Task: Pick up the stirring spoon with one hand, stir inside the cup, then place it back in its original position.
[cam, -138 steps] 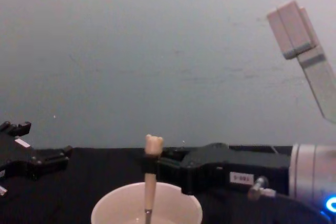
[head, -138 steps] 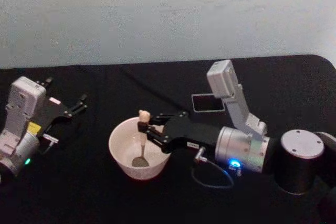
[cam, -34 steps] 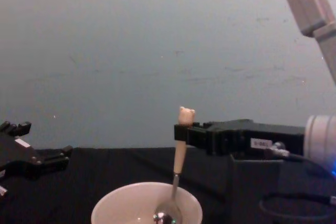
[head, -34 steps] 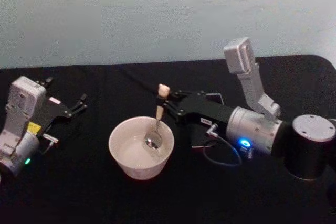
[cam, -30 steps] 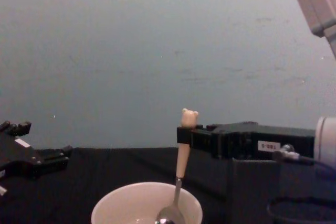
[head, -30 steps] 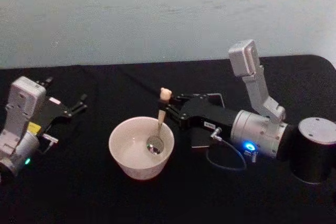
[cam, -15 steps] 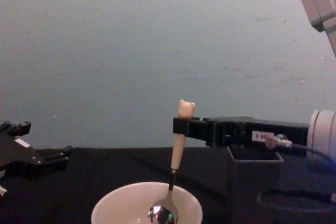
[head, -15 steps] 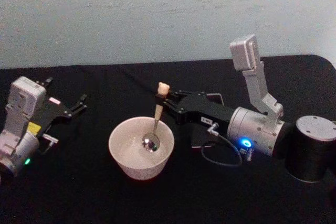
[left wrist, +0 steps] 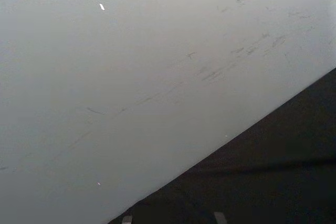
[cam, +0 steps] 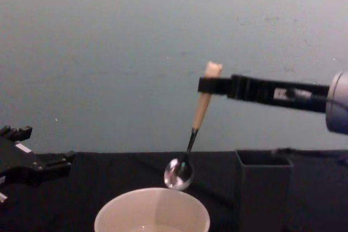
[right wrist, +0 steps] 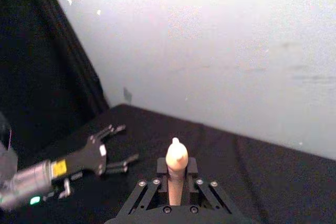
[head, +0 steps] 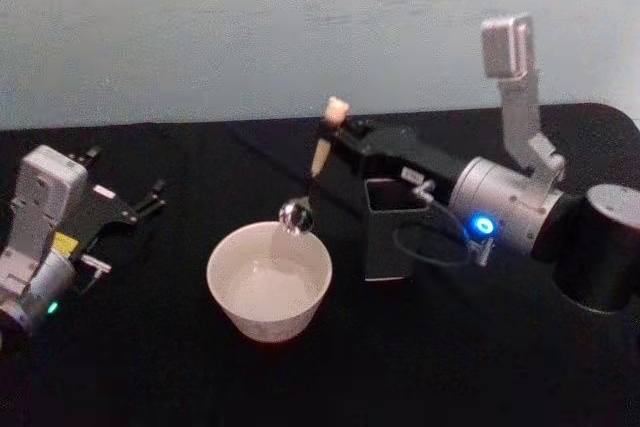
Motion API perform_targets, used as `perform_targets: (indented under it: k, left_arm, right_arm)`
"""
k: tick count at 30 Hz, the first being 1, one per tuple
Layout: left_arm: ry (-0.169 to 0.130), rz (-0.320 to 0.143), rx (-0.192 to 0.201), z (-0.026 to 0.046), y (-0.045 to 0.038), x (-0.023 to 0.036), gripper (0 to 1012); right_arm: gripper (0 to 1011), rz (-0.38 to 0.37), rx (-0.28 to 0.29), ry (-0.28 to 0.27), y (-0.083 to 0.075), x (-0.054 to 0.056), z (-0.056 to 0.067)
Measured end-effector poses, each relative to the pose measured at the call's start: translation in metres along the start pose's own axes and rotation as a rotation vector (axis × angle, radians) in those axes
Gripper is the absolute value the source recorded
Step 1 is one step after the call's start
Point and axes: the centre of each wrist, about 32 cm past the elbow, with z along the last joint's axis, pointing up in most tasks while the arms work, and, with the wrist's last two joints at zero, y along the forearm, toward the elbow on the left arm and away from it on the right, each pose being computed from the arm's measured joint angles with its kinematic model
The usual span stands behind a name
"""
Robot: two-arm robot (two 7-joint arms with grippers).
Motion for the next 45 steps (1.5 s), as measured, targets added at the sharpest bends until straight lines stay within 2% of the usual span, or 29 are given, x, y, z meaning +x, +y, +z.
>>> perform_targets:
  k: [7,13,17,30,37,45]
  left_arm:
    - [0.000,0.000,0.000,0.0000,0.0000,0.0000,1001]
    - [0.000,0.000,0.000,0.0000,0.0000,0.0000,1001]
    - [0.000,0.000,0.000,0.0000,0.0000,0.0000,1001]
    - [0.000,0.000,0.000,0.0000,0.0000,0.0000,1001]
    - [0.000,0.000,0.000,0.0000,0.0000,0.0000,1001]
    - [0.000,0.000,0.000,0.0000,0.0000,0.0000,1001]
  right_arm:
    - [211,-0.034,0.060,0.040,-0.009,0.004,0.019]
    - [211,-0.047,0.093,0.062,-0.022,0.009,0.029]
    - [211,-0.043,0.107,0.067,-0.033,0.015,0.031]
    - [211,-0.065,0.137,0.054,-0.068,0.034,0.035]
    - [211,-0.089,0.124,0.040,-0.074,0.041,0.030]
    - [211,-0.111,0.100,0.012,-0.067,0.042,0.020]
